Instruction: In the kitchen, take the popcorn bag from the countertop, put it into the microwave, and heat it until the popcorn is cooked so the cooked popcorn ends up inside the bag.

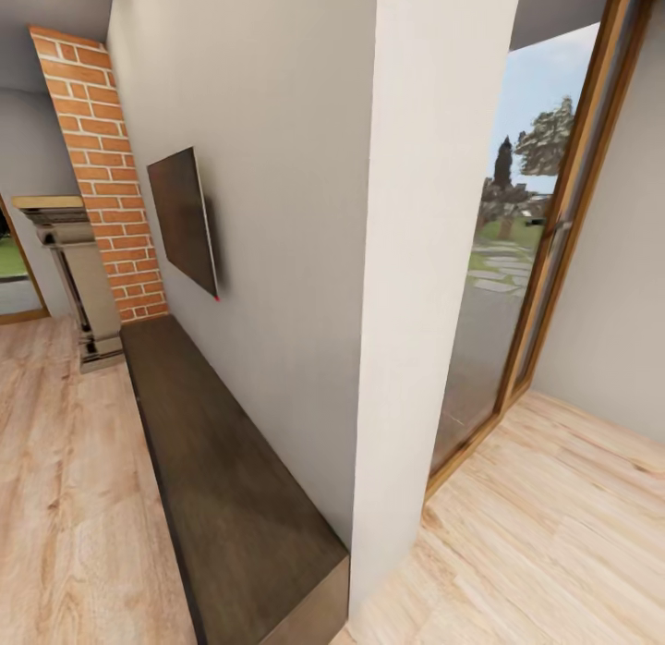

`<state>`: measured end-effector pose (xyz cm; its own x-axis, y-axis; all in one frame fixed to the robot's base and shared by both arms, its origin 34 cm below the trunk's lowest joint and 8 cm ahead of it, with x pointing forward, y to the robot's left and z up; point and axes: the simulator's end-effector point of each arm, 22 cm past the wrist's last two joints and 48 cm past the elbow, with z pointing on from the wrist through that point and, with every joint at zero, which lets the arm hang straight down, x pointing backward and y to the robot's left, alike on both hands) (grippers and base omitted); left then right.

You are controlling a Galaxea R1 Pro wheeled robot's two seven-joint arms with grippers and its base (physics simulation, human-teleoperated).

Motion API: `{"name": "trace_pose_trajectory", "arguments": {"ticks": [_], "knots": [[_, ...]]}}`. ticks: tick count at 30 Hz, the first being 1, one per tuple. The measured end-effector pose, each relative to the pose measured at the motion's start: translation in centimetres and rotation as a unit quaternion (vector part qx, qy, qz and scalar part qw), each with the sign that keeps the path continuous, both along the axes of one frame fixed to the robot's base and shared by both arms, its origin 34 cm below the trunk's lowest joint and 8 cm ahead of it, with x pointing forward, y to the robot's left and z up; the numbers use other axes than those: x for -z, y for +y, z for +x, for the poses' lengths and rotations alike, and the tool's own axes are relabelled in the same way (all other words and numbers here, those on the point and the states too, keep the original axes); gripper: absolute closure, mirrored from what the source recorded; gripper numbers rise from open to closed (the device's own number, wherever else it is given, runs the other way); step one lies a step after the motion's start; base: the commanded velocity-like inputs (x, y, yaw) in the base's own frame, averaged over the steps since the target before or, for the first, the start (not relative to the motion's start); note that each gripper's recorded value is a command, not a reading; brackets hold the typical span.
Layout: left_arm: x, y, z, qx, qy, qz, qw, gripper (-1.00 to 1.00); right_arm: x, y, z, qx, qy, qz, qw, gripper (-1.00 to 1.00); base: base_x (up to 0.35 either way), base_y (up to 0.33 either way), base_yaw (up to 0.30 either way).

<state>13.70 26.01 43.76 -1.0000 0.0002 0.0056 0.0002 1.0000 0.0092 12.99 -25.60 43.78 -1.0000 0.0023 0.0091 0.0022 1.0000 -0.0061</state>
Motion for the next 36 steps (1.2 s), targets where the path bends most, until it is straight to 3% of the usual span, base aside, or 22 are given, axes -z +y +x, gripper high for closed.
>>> {"name": "trace_pose_trajectory", "arguments": {"ticks": [4,12,19,36], "knots": [[0.0,0.0,0.0,0.000,0.000,0.000,1.0000,-1.00,0.0,-0.8,0.0,0.001,-0.001,-0.005,1.0000,-1.00,0.000,0.000,-0.244],[0.0,0.0,0.0,0.000,0.000,0.000,1.0000,-1.00,0.0,-0.6,0.2,0.003,-0.004,-0.004,1.0000,-1.00,0.000,0.000,-0.263],[0.0,0.0,0.2,0.000,-0.002,0.000,1.0000,-1.00,0.0,-0.8,1.5,0.005,-0.033,-0.005,0.9994,-1.00,0.000,0.000,-0.286],[0.0,0.0,0.5,0.000,-0.007,0.000,1.0000,-1.00,-0.1,-0.8,2.1,0.005,-0.044,-0.005,0.9990,-1.00,0.000,0.000,-0.289]]}}
